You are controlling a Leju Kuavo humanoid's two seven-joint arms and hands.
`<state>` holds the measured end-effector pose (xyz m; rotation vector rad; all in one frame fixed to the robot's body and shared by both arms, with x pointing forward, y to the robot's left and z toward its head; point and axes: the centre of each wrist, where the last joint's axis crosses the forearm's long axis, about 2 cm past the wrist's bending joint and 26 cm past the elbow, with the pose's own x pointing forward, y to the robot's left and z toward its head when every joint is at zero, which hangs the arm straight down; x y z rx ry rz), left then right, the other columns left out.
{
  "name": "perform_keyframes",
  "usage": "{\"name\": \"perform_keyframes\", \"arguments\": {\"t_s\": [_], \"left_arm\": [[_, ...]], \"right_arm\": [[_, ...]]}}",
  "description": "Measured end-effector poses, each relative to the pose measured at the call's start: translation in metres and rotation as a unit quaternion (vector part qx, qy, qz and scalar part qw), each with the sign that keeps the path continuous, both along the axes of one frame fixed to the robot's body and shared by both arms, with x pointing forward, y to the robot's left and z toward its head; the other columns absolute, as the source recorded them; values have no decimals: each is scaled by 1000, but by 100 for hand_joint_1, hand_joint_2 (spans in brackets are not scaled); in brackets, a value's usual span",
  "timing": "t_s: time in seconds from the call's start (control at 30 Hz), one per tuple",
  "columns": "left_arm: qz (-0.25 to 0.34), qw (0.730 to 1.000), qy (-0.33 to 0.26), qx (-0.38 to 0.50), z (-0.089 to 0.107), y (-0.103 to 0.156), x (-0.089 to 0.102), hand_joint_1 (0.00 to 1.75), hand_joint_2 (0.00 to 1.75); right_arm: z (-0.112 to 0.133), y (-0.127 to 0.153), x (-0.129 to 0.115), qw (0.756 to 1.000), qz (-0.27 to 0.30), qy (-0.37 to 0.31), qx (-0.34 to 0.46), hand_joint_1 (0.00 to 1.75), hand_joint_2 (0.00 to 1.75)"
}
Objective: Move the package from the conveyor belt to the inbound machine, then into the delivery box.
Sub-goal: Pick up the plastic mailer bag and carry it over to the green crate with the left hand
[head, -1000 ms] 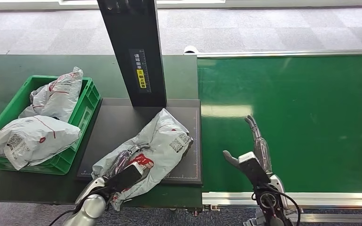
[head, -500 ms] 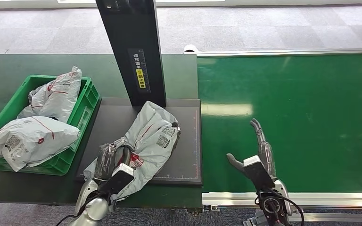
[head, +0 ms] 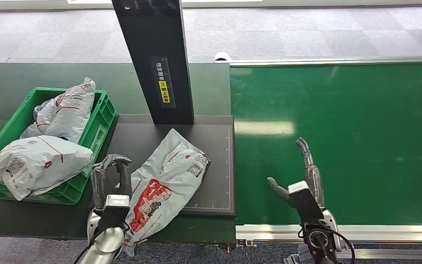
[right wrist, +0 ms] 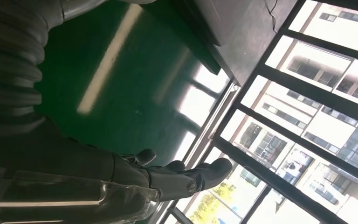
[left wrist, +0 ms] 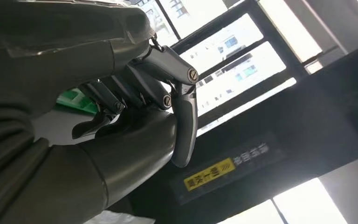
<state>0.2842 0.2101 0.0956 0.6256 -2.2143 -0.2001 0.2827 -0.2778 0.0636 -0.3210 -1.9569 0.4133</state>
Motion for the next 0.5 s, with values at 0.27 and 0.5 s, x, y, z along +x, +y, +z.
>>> {"name": "perform_keyframes", "arguments": {"t_s": [0.27,0.5], "left_arm": [[10,996,-90,-11,41,1,0,95,175],[-54,995,-79,-5,40,-7,-4,0,175]], "right_arm": [[-1,0,2,1000,-5,1,1,0,175],[-2,0,2,1000,-5,1,3,0,175]]}}
